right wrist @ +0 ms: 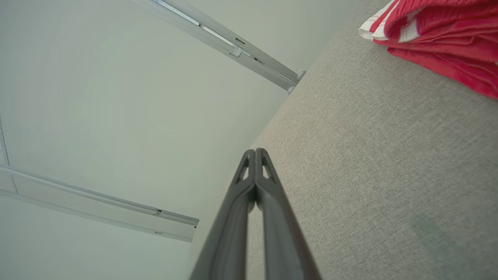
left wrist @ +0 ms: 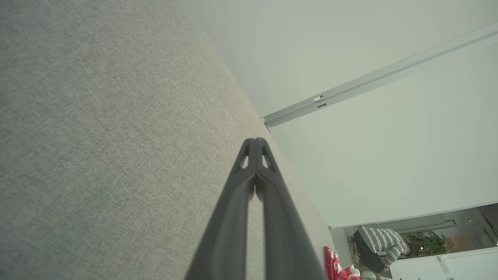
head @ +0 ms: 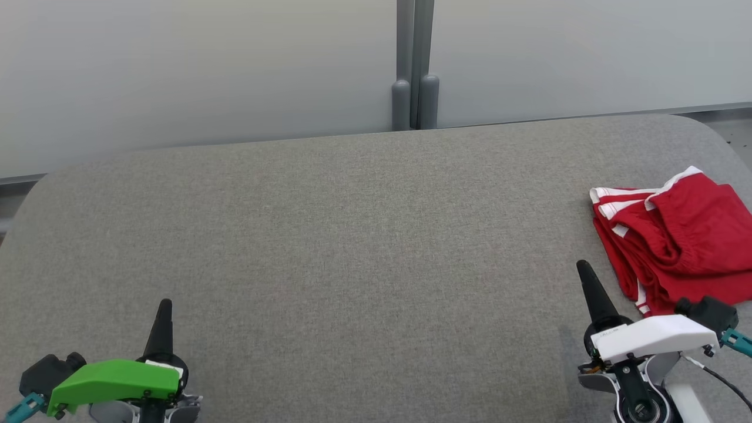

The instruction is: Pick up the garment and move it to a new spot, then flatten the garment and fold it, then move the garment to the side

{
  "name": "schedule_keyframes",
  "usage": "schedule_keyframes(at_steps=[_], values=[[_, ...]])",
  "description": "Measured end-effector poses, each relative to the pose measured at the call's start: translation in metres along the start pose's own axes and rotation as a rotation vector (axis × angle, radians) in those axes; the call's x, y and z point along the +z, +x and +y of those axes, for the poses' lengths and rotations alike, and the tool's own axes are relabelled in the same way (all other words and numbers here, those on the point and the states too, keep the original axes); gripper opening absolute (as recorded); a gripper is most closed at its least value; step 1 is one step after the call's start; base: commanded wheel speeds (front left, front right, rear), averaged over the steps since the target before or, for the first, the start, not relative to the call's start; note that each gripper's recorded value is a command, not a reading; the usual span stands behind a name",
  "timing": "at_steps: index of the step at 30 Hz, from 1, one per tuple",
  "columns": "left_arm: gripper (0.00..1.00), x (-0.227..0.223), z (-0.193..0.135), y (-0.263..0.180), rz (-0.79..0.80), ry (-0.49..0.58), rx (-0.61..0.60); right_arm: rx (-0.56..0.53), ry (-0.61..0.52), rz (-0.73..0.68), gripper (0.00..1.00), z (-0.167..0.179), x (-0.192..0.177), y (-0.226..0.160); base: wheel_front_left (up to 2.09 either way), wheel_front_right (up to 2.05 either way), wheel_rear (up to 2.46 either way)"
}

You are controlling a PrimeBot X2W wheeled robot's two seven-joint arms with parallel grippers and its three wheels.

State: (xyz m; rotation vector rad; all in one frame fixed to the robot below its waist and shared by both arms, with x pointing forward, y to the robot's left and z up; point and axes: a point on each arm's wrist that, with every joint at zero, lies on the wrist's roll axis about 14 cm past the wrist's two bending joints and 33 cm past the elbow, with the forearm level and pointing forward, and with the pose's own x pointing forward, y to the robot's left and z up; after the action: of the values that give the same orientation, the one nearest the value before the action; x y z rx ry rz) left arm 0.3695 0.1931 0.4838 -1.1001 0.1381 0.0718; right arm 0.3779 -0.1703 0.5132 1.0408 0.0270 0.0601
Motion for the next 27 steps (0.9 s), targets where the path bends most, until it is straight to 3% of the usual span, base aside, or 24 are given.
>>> schedule_keyframes(at_steps=[27], values=[[0.00,0.014,-0.005,0.008,-0.021,-0.233,-0.047,-0.014,0.256,-0.018,0.00,-0.005,0.005,0.008,0.00,0.00,0.00]])
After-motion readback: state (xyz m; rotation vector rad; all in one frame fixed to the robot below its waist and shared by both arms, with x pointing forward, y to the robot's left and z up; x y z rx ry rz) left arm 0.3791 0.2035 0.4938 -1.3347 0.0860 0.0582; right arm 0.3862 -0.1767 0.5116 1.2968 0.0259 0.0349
